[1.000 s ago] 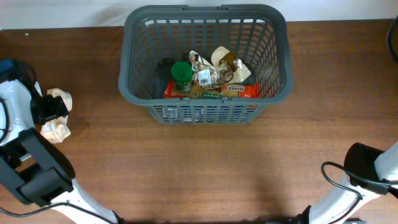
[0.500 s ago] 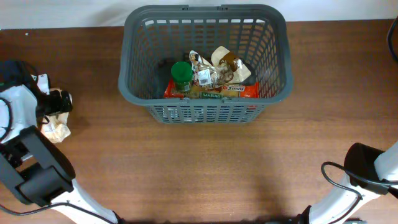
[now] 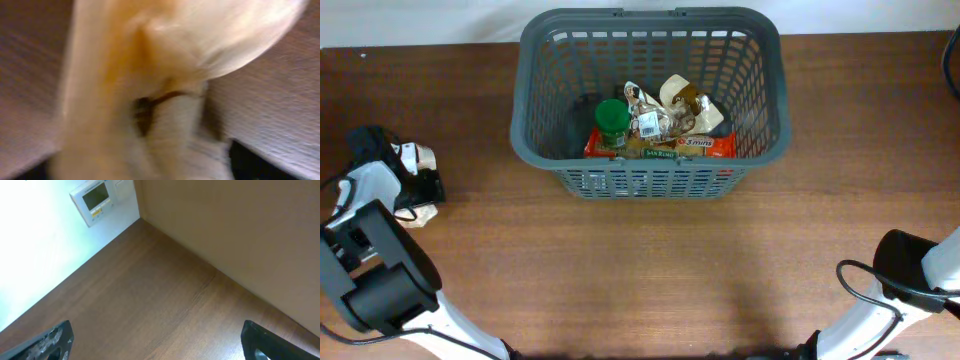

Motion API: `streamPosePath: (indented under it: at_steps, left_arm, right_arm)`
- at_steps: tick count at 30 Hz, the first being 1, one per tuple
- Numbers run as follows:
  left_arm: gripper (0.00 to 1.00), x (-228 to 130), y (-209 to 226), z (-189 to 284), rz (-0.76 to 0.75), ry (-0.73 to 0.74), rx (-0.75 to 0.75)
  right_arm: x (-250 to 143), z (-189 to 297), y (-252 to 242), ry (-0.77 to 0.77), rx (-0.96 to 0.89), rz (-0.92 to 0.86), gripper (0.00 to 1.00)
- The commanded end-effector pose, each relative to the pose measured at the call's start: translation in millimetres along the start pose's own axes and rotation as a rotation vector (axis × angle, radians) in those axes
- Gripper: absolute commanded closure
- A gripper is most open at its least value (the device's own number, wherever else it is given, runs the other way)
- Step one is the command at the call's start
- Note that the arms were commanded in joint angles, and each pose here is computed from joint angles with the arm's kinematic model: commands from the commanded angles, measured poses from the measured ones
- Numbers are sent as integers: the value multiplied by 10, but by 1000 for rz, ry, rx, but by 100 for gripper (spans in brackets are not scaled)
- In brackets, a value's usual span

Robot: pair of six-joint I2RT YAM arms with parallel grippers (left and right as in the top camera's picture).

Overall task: Pack container
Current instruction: 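Grasp the second paper wrapper with the left gripper and lift it, then carry the wrapper over the basket, release it, and withdraw left gripper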

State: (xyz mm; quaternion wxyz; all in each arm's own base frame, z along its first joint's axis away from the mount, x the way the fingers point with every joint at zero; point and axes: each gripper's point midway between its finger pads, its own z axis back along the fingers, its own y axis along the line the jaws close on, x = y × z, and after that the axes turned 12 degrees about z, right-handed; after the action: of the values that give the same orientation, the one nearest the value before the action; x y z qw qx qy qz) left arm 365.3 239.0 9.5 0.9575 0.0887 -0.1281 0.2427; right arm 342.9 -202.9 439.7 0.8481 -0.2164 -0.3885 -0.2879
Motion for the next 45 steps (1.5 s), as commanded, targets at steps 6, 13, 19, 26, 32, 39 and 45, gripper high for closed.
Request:
streamPosePath:
  at_steps: [6, 13, 19, 26, 32, 39, 45]
  left_arm:
    - [98, -289, -129, -146, -1, 88, -60]
    - [98, 141, -169, 238, -5, -12, -72]
    - [98, 924, -345, 1215, -6, -253, -117]
    - [98, 1611, -970, 2909, -110, -630, -238]
    - [98, 1329, -2223, 4230, -365, -836, -608]
    - [98, 395, -3483, 4781, -648, -807, -890]
    - [98, -316, -4086, 5005, -882, -817, -967]
  right_arm:
    - [-12, -11, -37, 6, -19, -5, 1]
    - [-12, -11, -37, 6, -19, -5, 1]
    - [-12, -11, -37, 6, -19, -5, 1]
    - [-12, -11, -37, 6, -19, -5, 1]
    - [-12, -11, -37, 6, -19, -5, 1]
    - [-12, -11, -37, 6, -19, -5, 1]
    - [-12, -11, -37, 6, -19, -5, 1]
